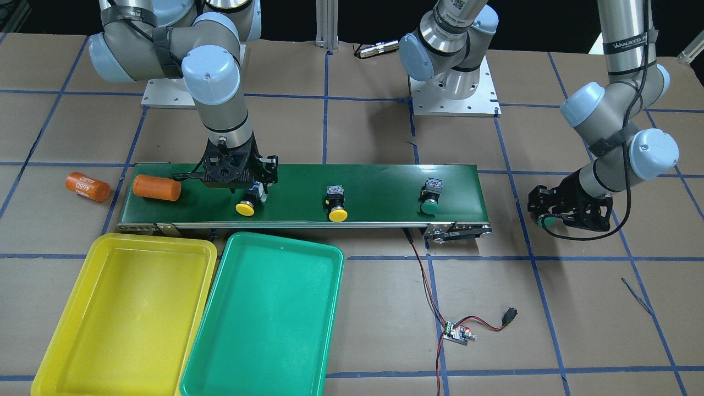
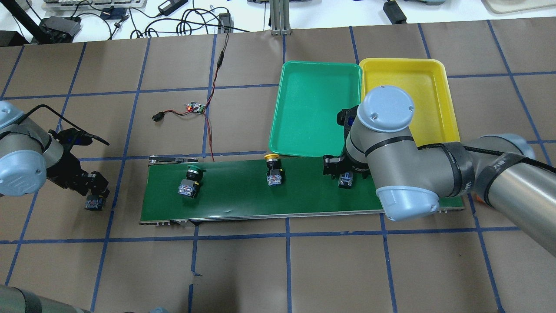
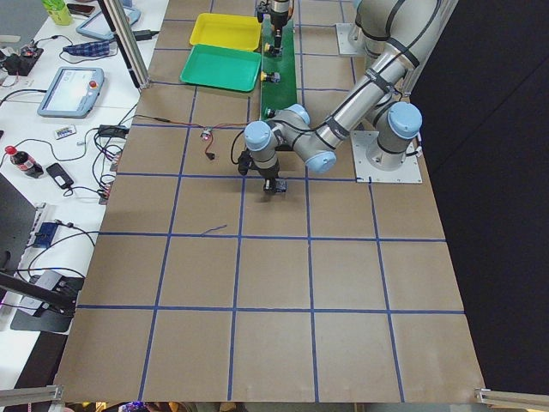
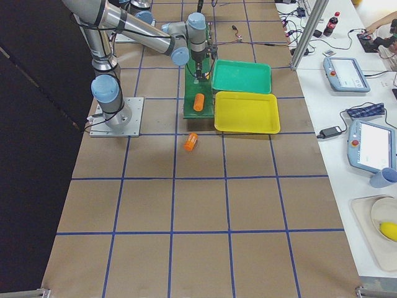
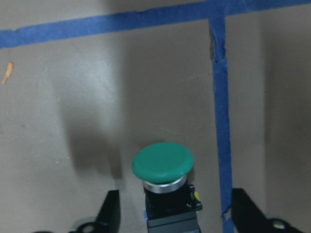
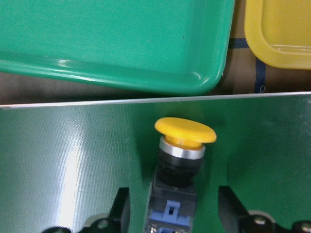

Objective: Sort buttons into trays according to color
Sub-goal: 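Grasp a yellow button with right gripper while left grasps green button, then carry yellow button to yellow tray while left gripper sets green button down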

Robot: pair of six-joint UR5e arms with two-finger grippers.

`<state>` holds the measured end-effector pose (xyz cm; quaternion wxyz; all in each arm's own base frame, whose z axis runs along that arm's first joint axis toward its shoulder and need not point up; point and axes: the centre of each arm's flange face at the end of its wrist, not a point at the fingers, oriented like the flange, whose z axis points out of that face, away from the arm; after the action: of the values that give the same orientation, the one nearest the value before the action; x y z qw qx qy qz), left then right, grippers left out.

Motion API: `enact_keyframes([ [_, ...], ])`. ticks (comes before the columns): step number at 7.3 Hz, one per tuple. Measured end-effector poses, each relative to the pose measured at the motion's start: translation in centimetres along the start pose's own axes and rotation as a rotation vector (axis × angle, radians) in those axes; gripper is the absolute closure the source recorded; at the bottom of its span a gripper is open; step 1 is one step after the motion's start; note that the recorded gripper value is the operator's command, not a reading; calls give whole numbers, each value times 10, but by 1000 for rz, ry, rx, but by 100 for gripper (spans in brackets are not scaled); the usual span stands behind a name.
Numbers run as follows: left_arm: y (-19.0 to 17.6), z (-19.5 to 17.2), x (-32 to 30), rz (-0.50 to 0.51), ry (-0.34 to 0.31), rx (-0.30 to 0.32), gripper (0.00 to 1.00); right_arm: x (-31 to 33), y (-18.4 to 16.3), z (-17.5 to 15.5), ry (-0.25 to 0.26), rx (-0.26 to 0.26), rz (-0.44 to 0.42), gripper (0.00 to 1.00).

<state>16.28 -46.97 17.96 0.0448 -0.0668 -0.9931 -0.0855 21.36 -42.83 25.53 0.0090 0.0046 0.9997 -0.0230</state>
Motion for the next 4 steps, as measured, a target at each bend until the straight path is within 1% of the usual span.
enact_keyframes([
  [1, -1, -2, 0, -1, -4, 3, 100, 0, -1, 3, 2, -6, -18, 72],
  [3, -9, -20, 9, 8, -34, 27, 100, 2, -3, 2, 5, -1, -34, 74],
  [4, -18, -39, 20, 6, -51, 43, 100, 5, -9, -4, 5, 13, -29, 73],
])
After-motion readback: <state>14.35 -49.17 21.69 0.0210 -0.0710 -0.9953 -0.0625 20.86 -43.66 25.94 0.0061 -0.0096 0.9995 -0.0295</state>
